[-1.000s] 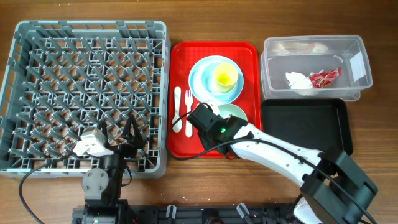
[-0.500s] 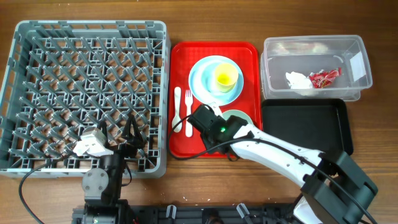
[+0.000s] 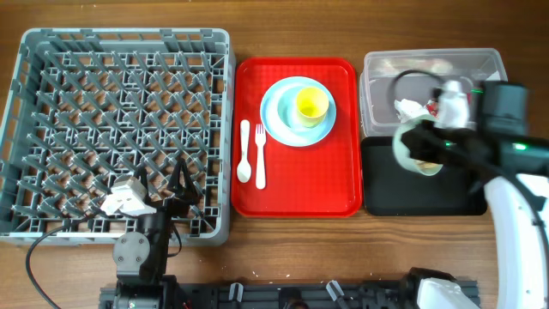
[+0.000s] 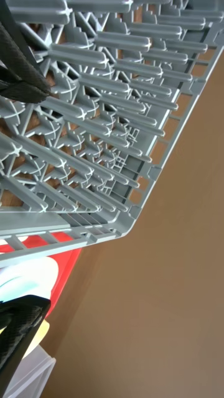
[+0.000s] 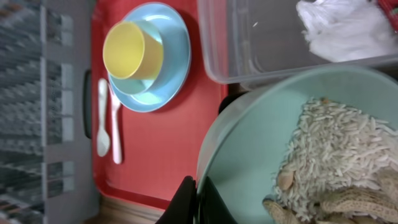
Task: Sort waste into correct bins and load items into the dishwasher rack
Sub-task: 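Tip the green bowl over the black tray to empty the rice, then set the empty green bowl back on the red tray, release, then retract the right arm to rest and move the left arm toward the tray, then grasp the white fork on the red tray with the left gripper, then place the fork upright into the dish rack with the left gripper, then grasp the white spoon on the red tray with the left gripper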
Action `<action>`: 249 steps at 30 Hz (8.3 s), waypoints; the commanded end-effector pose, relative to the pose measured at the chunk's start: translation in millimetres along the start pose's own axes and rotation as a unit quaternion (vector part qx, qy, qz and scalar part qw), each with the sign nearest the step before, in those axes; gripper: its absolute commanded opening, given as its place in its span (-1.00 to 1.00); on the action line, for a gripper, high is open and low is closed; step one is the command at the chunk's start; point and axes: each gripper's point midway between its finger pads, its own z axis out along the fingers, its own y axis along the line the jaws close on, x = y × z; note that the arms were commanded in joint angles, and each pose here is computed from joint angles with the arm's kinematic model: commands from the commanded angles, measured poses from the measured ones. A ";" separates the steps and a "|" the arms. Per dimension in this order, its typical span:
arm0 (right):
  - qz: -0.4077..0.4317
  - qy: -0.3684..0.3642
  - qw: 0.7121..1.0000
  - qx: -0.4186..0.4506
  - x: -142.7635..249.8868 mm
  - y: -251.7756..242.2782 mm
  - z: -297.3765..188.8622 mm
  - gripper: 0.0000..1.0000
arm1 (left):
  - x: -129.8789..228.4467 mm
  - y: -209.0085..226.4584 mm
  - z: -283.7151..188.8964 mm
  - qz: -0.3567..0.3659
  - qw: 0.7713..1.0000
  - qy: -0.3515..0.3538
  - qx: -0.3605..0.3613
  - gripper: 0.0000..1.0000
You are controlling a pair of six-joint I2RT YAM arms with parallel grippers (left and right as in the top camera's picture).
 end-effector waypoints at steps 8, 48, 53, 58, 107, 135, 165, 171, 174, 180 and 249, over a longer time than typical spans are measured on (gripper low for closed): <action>0.075 -0.115 0.922 -0.362 10.0 -28.7 14.2 -0.92 | 0.2 -0.4 -0.2 0.010 1.000 -0.001 0.001 1.00; 0.046 -0.194 0.972 -0.125 -8.1 40.1 -54.2 -0.91 | 0.2 -0.4 -0.2 0.010 1.000 -0.001 0.001 1.00; -0.080 -0.045 0.994 -0.055 51.9 102.2 31.5 -0.91 | 0.2 -0.4 -0.2 0.010 1.000 -0.001 0.001 1.00; -0.176 0.095 0.979 0.035 128.8 122.0 125.1 -0.91 | 0.2 -0.4 -0.2 0.010 1.000 -0.001 0.001 1.00; 0.232 -0.310 0.920 -0.053 139.7 2.6 -146.5 1.00 | 0.0 -0.5 -0.3 0.010 1.000 -0.001 0.001 1.00; 0.648 -0.230 0.720 -0.097 174.0 -25.5 -128.5 0.99 | -47.1 -105.6 -36.1 -0.085 0.967 0.023 0.241 1.00; 0.648 -0.230 0.720 -0.095 174.5 -25.9 -128.3 1.00 | 123.0 -144.7 74.3 0.144 0.854 0.490 -0.094 -0.22; 0.648 -0.230 0.720 -0.095 174.5 -25.9 -128.3 1.00 | 151.1 -133.8 81.2 0.155 0.839 0.509 -0.111 -0.27; 0.648 -0.230 0.720 -0.095 174.5 -25.9 -128.3 0.99 | 162.6 -135.3 82.6 0.150 0.834 0.520 -0.104 0.10; 0.648 -0.230 0.720 -0.095 174.5 -25.9 -128.3 0.99 | 184.8 -130.2 89.9 0.158 0.828 0.528 -0.107 -0.03; 0.648 -0.230 0.720 -0.095 174.5 -26.0 -128.3 0.99 | 161.0 -124.3 72.1 0.215 0.811 0.518 -0.164 -0.65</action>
